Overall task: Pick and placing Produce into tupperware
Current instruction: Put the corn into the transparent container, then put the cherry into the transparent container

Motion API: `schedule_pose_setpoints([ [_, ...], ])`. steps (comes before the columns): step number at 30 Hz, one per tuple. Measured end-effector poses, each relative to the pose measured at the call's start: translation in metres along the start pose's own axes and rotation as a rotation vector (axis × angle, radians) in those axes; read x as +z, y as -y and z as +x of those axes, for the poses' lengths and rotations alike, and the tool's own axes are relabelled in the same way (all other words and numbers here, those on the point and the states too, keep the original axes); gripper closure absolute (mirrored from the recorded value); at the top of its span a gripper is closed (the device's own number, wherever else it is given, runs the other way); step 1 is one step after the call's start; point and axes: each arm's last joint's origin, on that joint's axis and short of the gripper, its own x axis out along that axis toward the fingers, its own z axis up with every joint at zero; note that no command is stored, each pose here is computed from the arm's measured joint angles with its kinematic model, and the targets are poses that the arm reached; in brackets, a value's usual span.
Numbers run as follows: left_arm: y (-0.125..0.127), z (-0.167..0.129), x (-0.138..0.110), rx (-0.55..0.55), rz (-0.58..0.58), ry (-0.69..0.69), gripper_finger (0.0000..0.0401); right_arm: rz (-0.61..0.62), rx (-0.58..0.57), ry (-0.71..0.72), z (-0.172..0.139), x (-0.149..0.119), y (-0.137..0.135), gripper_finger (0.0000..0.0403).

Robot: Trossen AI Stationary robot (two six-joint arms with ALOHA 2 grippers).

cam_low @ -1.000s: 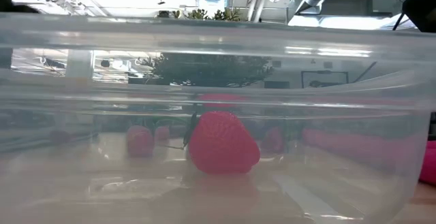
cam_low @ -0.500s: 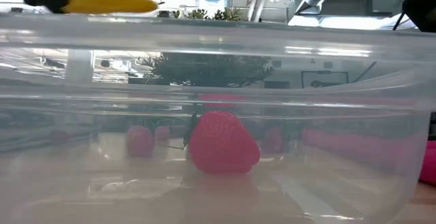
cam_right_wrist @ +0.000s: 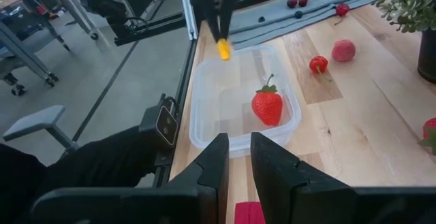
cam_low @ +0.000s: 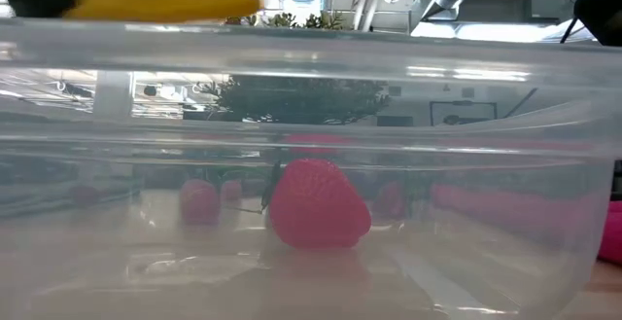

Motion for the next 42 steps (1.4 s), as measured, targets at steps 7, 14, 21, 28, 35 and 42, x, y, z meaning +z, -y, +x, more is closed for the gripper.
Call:
schedule_pose_setpoints([
  [7, -0.006, 0.004, 0.004, 0.046, 0.002, 0.028, 0.0341, 0.001, 0.002, 0.0, 0.0, 0.0, 0.0, 0.0317],
  [14, -0.008, 0.004, 0.005, 0.05, 0.021, 0.007, 0.0239, 0.001, 0.002, 0.0, 0.0, 0.0, 0.0, 0.0317],
  [21, -0.011, -0.006, -0.003, 0.136, 0.098, -0.013, 0.0209, 0.007, 0.002, 0.0, 0.0, 0.0, 0.0, 0.0317],
  [28, 0.004, -0.049, -0.011, 0.142, 0.262, 0.112, 0.0209, 0.01, 0.002, 0.0, 0.0, 0.0, 0.0, 0.0317],
  [35, 0.019, -0.117, -0.01, 0.066, 0.44, 0.375, 0.0209, 0.01, 0.0, 0.001, 0.0, 0.0, 0.0, 0.0317],
  [42, -0.018, -0.15, -0.019, 0.003, 0.433, 0.441, 0.0209, 0.018, 0.001, 0.001, 0.0, 0.0, 0.0, 0.0317],
])
